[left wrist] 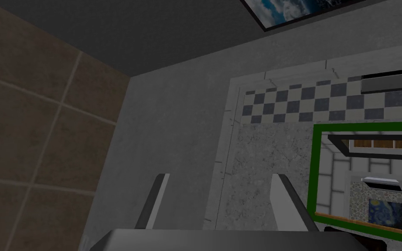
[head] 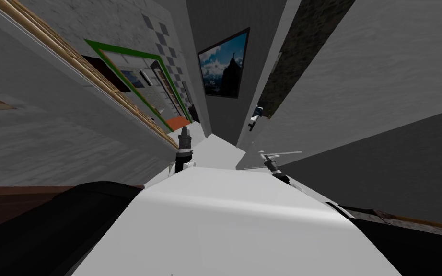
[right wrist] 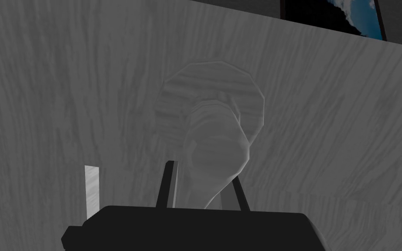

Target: Pull the door open

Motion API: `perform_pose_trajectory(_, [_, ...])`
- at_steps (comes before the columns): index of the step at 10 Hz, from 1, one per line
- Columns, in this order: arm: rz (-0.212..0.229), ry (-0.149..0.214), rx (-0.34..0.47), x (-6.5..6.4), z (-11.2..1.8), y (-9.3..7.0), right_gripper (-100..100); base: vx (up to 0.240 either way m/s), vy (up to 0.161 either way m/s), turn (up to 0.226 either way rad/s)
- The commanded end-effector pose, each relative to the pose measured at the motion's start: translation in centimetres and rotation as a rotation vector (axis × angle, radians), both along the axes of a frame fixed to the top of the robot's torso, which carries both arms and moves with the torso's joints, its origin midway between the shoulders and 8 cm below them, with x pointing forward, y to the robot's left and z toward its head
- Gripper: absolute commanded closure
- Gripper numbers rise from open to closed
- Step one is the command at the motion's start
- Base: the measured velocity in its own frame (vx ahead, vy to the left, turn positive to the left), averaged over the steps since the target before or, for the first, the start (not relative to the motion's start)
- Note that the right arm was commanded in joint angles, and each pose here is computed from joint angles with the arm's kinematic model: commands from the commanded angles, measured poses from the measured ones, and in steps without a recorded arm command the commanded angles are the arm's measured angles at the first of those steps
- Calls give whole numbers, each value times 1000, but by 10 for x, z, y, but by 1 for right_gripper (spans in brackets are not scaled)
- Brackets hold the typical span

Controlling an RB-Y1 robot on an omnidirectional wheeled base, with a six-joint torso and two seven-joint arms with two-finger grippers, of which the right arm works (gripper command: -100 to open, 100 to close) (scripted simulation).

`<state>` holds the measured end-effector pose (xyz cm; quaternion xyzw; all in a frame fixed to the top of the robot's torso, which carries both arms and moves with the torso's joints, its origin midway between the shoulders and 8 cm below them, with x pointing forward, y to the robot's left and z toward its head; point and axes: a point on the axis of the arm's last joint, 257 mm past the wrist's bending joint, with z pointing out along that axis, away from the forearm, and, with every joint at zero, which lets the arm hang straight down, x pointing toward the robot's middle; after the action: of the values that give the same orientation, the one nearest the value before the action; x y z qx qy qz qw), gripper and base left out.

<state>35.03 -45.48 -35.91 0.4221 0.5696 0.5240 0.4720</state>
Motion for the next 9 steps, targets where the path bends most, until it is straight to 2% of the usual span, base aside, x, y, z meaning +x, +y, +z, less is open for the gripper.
perform_pose_trajectory(1, [2, -5, -4, -6, 4, -4, 100, -189, -66, 169])
perform_pose_trajectory(3, [3, -2, -2, -6, 2, -3, 100, -136, -60, 82])
perform_pose_trajectory(9, [11, -3, -3, -16, 2, -6, 100, -175, -86, 156])
